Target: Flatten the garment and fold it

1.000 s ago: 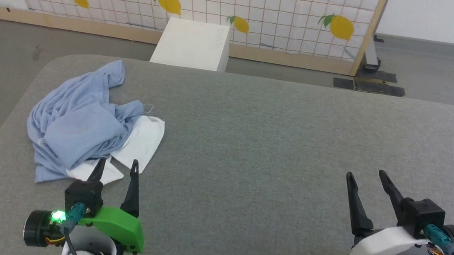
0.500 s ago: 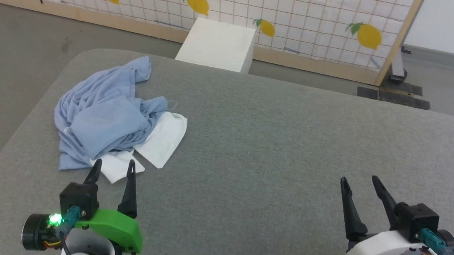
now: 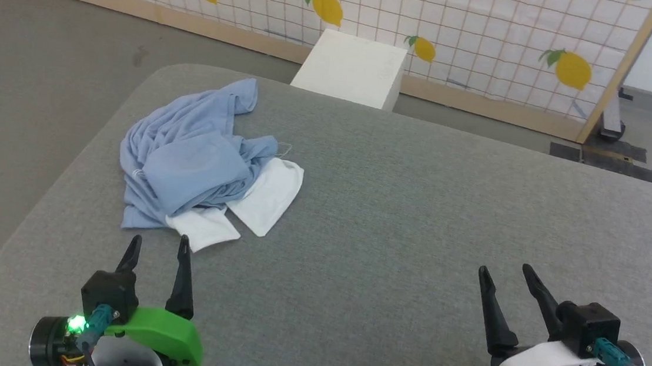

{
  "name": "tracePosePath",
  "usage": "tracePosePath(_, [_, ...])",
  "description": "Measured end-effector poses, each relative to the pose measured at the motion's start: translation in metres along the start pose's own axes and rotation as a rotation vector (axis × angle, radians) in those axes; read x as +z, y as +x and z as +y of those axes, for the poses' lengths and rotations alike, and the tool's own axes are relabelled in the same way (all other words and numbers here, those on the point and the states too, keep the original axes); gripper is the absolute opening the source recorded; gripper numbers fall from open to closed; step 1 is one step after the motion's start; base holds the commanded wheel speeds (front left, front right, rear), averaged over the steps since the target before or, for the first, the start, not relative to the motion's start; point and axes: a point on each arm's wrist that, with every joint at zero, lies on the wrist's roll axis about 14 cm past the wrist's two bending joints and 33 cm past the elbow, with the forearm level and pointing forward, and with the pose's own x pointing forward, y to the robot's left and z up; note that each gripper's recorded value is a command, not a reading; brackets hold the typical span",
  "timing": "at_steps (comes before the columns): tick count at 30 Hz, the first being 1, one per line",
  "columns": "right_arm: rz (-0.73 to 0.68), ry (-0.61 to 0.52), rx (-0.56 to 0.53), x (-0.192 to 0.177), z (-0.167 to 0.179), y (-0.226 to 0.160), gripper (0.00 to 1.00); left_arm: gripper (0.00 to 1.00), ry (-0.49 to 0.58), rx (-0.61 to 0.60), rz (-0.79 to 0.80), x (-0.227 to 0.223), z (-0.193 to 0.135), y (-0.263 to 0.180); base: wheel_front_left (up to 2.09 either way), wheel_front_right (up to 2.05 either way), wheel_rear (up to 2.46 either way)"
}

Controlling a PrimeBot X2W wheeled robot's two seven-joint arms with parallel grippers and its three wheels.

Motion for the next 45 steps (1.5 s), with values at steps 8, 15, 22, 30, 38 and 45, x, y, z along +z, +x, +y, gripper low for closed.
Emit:
tracePosePath(8, [0.007, 0.015, 0.047, -0.005, 0.015, 0.007, 1.0, 1.0, -0.008, 0.048, -0.004, -0.002, 0.015, -0.009, 0.0, 0.0, 0.0])
tracePosePath(15, [0.018, 0.023, 0.084, -0.009, 0.027, 0.012, 1.0, 1.0, -0.009, 0.091, -0.005, -0.003, 0.026, -0.017, 0.0, 0.0, 0.0])
tracePosePath(22, [0.015, 0.035, 0.111, -0.01, 0.036, 0.016, 1.0, 1.0, -0.031, 0.129, -0.013, -0.003, 0.036, -0.023, 0.0, 0.0, 0.0])
tracePosePath(30, [0.02, 0.049, 0.133, -0.013, 0.043, 0.02, 1.0, 1.0, -0.038, 0.173, -0.019, -0.004, 0.048, -0.03, 0.0, 0.0, 0.0])
tracePosePath(38, [0.027, 0.06, 0.156, -0.017, 0.052, 0.023, 1.0, 1.0, -0.043, 0.212, -0.021, -0.007, 0.057, -0.037, 0.0, 0.0, 0.0])
tracePosePath(45, [0.034, 0.068, 0.175, -0.021, 0.058, 0.026, 1.0, 1.0, -0.047, 0.242, -0.022, -0.009, 0.065, -0.042, 0.0, 0.0, 0.0])
